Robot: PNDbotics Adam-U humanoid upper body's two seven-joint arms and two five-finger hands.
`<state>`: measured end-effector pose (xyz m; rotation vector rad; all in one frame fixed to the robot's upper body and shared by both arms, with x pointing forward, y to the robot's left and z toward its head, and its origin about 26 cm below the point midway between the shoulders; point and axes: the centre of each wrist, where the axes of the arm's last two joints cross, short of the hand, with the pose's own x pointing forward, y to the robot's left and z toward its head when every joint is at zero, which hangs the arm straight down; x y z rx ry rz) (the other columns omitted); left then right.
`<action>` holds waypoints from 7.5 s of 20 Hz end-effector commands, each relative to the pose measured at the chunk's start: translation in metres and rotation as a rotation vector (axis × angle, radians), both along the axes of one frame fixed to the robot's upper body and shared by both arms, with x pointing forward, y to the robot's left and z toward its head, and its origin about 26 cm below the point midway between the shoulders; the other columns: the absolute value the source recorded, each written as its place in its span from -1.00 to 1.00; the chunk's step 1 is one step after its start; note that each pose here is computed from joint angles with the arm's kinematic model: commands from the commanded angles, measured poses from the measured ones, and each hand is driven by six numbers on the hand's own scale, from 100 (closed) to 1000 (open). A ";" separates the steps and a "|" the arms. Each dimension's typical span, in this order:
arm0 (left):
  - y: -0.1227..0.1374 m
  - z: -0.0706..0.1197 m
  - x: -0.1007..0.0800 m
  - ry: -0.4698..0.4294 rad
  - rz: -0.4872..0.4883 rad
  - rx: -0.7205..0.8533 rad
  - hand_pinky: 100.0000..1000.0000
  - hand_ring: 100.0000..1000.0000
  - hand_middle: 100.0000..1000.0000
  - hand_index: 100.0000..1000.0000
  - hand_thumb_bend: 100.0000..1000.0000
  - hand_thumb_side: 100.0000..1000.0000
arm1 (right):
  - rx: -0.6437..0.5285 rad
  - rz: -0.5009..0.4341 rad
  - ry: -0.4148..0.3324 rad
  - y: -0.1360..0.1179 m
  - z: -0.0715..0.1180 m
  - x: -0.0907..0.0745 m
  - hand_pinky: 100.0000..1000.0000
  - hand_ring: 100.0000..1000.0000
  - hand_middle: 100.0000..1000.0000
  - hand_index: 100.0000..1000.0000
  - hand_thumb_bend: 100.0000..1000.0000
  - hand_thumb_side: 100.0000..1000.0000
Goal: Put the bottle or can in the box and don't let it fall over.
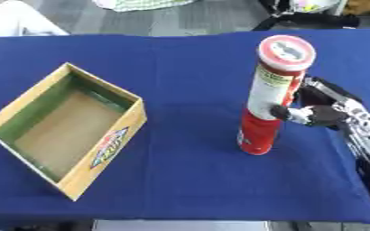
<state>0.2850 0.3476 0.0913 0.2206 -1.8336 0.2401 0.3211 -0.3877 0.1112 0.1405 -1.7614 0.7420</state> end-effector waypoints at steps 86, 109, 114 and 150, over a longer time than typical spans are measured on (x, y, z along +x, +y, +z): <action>0.002 0.007 0.000 -0.014 -0.016 0.024 0.36 1.00 0.82 0.68 -0.14 0.78 | 0.103 0.066 -0.150 0.048 0.073 0.028 0.85 1.00 1.00 -0.25 -0.24 -0.82; 0.000 0.006 0.001 -0.011 -0.024 0.021 0.36 1.00 0.82 0.68 -0.14 0.77 | 0.108 0.375 -0.212 0.253 0.196 0.070 0.83 1.00 1.00 -0.26 -0.17 -0.74; -0.002 0.007 0.002 -0.012 -0.029 0.019 0.36 1.00 0.81 0.68 -0.13 0.77 | 0.063 0.417 -0.202 0.295 0.200 0.069 0.82 1.00 1.00 -0.26 -0.16 -0.74; -0.005 0.007 0.005 -0.019 -0.031 -0.001 0.36 1.00 0.81 0.68 -0.12 0.76 | -0.045 0.365 -0.099 0.378 0.093 0.092 0.89 1.00 1.00 0.47 0.27 -0.72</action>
